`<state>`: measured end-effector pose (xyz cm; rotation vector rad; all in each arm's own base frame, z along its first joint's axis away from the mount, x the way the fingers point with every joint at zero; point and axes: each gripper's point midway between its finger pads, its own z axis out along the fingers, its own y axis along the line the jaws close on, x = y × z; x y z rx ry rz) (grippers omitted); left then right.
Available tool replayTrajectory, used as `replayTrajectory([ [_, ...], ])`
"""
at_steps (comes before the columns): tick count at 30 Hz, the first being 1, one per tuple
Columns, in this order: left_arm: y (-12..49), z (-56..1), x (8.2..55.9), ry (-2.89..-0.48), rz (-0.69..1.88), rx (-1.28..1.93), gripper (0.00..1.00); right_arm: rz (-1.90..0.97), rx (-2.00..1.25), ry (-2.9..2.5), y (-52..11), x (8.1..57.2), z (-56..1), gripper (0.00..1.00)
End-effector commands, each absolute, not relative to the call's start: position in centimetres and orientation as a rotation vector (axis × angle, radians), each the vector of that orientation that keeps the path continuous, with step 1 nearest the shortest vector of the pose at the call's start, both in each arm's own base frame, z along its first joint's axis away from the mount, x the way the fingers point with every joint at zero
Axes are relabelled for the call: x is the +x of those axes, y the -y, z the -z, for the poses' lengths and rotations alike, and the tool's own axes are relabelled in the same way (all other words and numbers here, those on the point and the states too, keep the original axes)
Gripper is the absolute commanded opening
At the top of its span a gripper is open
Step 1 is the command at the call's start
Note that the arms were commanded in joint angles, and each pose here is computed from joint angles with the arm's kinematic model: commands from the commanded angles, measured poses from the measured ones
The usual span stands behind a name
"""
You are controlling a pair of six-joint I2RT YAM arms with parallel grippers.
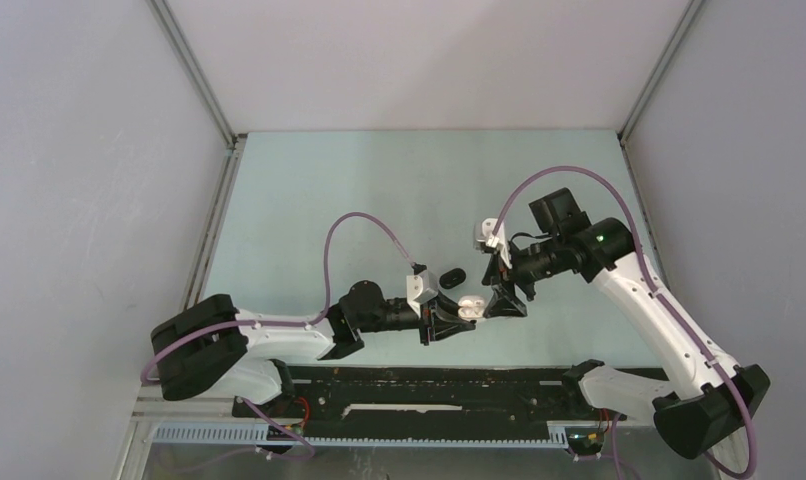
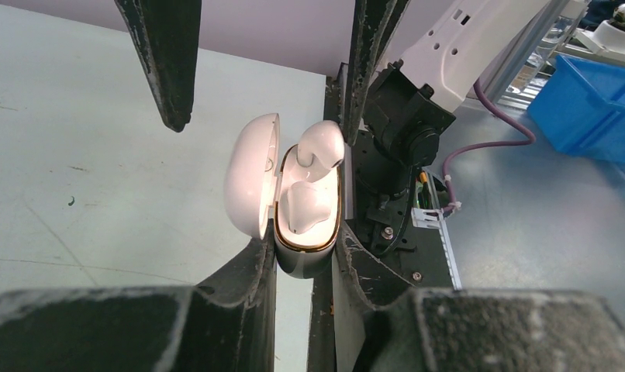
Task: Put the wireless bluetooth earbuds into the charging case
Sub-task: Adjust the right earbud in the right side groove of the charging case.
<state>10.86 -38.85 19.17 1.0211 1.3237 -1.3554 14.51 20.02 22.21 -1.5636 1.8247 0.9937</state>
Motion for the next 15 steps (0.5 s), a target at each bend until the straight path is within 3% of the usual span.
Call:
replayTrajectory([
  [1,39.1,-22.0,10.7,-1.212,1.369,1.019,0.0,-0.965,-1.532,-1.82,-20.6,15.8,-22.5,0.7],
  [9,39.1,-21.8,10.7,-1.216,1.37,1.022,0.0,-0.968,-1.532,-1.847,-21.2,16.2,-21.9,0.7],
  [15,39.2,-21.2,11.2,-1.257,1.345,1.011,0.0,-1.066,-1.671,-1.728,-21.1,13.0,-22.3,0.74],
])
